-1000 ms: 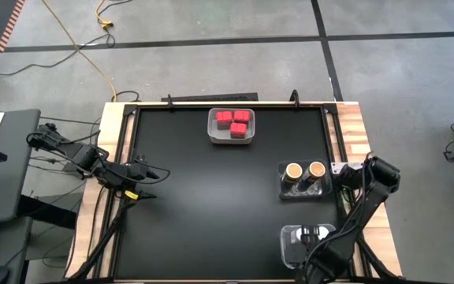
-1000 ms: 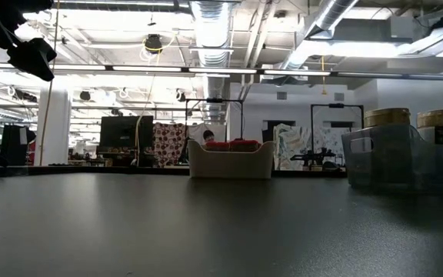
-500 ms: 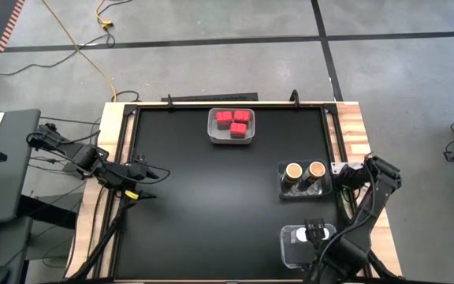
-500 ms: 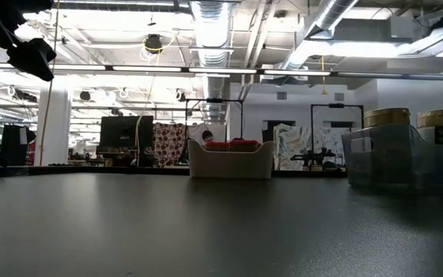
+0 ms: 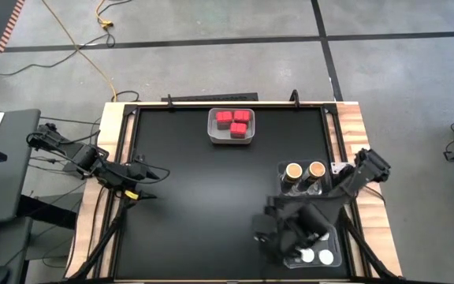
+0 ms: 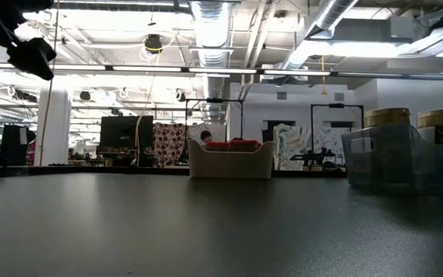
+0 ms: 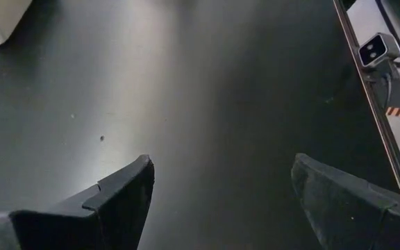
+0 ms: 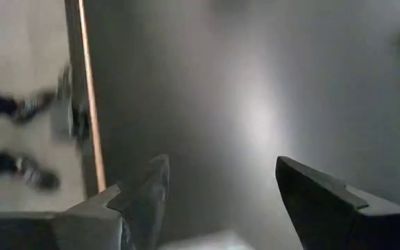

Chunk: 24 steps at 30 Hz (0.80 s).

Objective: Sort spices by type
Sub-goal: Return to Home Position

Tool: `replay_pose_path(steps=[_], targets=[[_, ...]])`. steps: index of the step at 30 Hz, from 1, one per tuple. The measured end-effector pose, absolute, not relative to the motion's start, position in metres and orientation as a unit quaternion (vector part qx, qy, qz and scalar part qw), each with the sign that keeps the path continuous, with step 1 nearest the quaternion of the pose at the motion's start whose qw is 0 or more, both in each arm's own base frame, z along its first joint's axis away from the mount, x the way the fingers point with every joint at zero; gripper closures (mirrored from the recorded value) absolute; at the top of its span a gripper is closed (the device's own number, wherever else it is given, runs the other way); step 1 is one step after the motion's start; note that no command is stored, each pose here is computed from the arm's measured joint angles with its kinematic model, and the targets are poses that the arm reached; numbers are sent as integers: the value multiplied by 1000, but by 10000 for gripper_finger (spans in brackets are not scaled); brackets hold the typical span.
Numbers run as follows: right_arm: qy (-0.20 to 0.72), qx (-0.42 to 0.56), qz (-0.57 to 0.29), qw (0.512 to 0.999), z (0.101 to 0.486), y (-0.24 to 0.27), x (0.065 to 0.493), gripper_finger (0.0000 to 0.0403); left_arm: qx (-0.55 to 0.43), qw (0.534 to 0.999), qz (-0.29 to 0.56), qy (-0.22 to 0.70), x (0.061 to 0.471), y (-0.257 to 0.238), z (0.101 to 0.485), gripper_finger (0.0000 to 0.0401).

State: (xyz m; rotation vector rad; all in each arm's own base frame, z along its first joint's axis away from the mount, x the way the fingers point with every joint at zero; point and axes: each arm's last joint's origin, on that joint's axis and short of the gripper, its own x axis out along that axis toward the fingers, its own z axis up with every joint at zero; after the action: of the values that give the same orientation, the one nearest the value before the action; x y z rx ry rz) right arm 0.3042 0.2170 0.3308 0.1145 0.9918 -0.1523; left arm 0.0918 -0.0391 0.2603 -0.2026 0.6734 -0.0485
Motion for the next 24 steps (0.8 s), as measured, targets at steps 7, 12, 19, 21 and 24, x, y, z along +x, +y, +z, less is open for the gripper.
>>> replay_pose_path(steps=[7,12,19,21,24], targets=[[412,35,-80,907,313,168,358,111,-65,942,-35,328,92,-39,260,74],[392,49,-108,912,279,137,378,111,-31,946,-48,319,93,-39,262,74],[384,57,-120,914,251,115,366,111,18,972,-86,220,87,-36,278,74],[373,63,-118,918,249,110,357,111,22,983,-86,159,83,-33,289,74],[345,64,-106,930,251,104,338,111,36,993,-84,78,83,-32,299,74]])
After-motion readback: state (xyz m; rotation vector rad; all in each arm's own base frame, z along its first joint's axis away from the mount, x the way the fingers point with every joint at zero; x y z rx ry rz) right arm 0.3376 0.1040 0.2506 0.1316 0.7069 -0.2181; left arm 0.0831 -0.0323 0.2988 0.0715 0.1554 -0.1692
